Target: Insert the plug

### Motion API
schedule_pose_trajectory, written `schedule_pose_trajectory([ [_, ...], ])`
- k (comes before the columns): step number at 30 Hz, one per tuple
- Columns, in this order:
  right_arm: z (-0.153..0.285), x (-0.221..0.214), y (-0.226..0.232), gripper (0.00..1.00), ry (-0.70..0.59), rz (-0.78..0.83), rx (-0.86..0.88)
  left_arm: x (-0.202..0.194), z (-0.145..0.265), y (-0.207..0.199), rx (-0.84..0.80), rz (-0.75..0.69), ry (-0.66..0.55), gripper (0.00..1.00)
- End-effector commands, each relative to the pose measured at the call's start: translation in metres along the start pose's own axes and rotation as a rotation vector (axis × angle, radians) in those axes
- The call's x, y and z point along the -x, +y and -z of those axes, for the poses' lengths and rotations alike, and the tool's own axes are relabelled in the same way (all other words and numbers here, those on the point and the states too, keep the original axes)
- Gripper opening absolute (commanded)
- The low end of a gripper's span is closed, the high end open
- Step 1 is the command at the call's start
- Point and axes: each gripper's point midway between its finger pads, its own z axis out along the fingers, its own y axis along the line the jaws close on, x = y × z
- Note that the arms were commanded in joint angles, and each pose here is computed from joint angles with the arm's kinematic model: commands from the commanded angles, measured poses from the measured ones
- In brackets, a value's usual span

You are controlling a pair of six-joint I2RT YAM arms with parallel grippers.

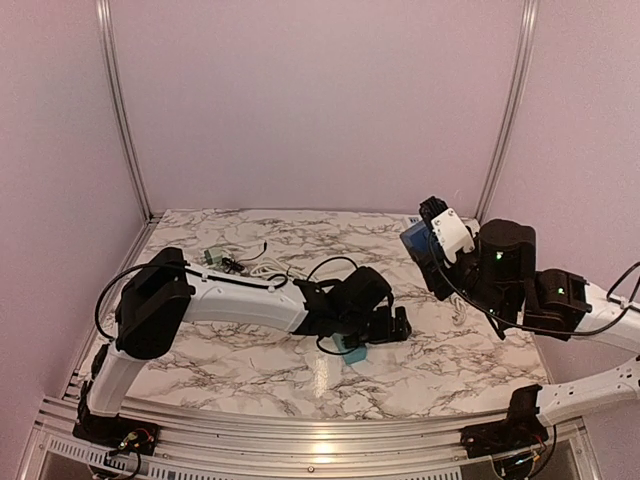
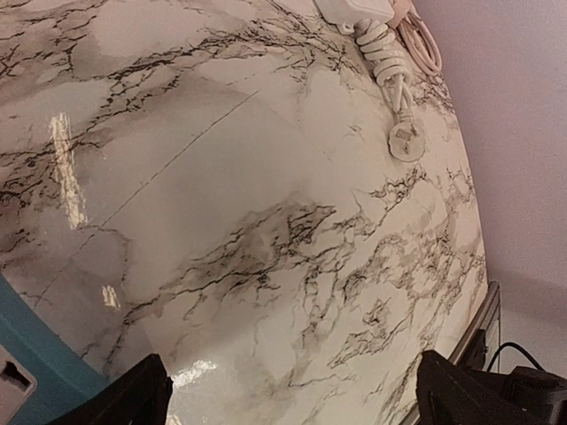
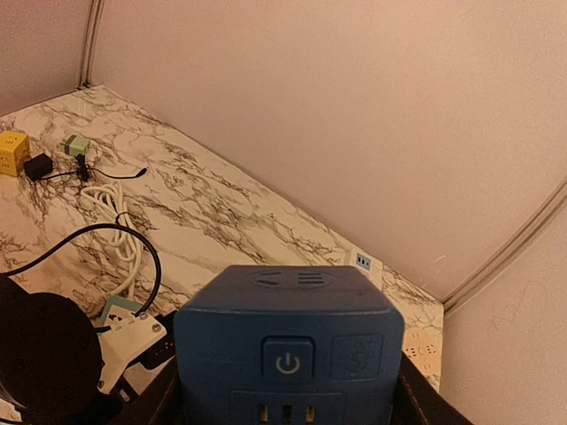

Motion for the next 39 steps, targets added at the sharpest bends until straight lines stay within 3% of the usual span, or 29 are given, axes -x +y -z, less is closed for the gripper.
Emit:
schedule_pose_trajectory([
  [1,-0.004,0.022,0.009,0.00,-0.049,-0.030,0.053,-0.021,0.016,0.048,0.165,-0.011,0.049,0.99],
  [8,-0.007,0.029,0.027,0.00,-0.061,-0.005,0.139,-0.027,0.043,0.068,0.199,-0.002,0.026,0.99],
  [15,-0.014,0.031,0.042,0.00,-0.035,0.023,0.194,-0.017,0.063,0.059,0.162,-0.023,-0.019,0.99],
  [26,-0.016,0.030,0.044,0.00,-0.016,0.018,0.199,0.055,0.117,0.016,0.028,-0.043,-0.222,0.99],
  [31,-0.015,0.024,0.047,0.00,-0.006,0.015,0.211,0.089,0.141,0.059,0.085,0.044,-0.299,0.99],
  [39,-0.015,0.016,0.052,0.00,0.005,0.016,0.229,0.134,0.161,0.162,0.352,0.127,-0.404,0.99],
])
